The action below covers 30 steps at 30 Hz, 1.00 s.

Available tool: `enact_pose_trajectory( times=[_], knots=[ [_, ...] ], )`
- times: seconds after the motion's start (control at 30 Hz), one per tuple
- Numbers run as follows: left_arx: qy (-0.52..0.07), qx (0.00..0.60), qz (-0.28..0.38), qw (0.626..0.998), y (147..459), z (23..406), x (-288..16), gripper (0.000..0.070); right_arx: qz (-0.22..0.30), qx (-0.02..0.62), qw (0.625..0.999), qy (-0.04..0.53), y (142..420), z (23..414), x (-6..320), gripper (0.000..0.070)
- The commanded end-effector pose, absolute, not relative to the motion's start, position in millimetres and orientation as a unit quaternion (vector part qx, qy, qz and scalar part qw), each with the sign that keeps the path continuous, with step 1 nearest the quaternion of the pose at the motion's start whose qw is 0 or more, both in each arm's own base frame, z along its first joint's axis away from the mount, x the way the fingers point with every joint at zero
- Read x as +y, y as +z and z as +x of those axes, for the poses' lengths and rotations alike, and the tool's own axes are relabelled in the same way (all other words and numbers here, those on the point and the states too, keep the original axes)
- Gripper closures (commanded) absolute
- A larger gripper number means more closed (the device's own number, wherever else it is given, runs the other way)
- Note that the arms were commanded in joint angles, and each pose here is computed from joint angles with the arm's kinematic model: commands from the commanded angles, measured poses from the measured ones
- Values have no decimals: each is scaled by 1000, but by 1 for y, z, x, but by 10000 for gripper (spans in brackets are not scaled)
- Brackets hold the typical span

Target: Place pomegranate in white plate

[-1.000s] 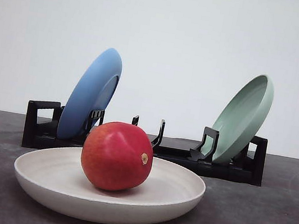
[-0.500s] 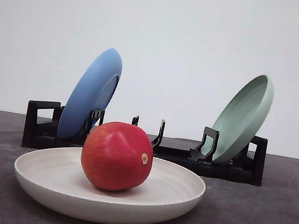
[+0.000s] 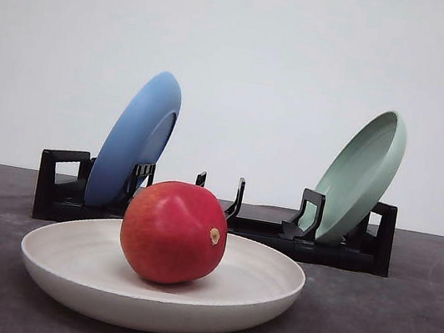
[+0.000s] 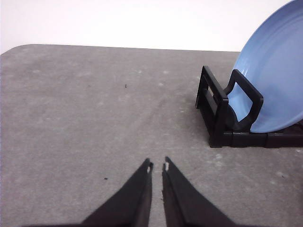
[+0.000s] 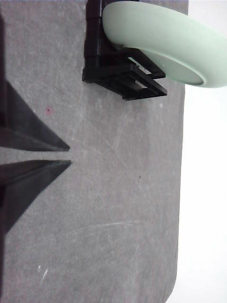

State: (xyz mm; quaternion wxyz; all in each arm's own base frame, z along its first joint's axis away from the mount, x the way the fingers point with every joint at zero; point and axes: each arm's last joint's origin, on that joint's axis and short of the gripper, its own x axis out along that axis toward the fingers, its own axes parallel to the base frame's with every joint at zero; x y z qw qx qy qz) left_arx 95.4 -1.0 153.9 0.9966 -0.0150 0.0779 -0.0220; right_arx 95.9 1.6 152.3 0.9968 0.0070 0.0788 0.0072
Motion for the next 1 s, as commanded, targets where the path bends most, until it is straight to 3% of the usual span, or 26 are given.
enact_pose_trajectory(
  times=[0.0, 0.97],
  knots=[
    [-21, 76, -10, 997, 152, 96, -1, 677, 12, 75, 997, 6, 152, 96, 1, 674],
    [-21, 76, -10, 997, 152, 96, -1, 677, 12, 75, 997, 6, 152, 96, 1, 674]
  ],
)
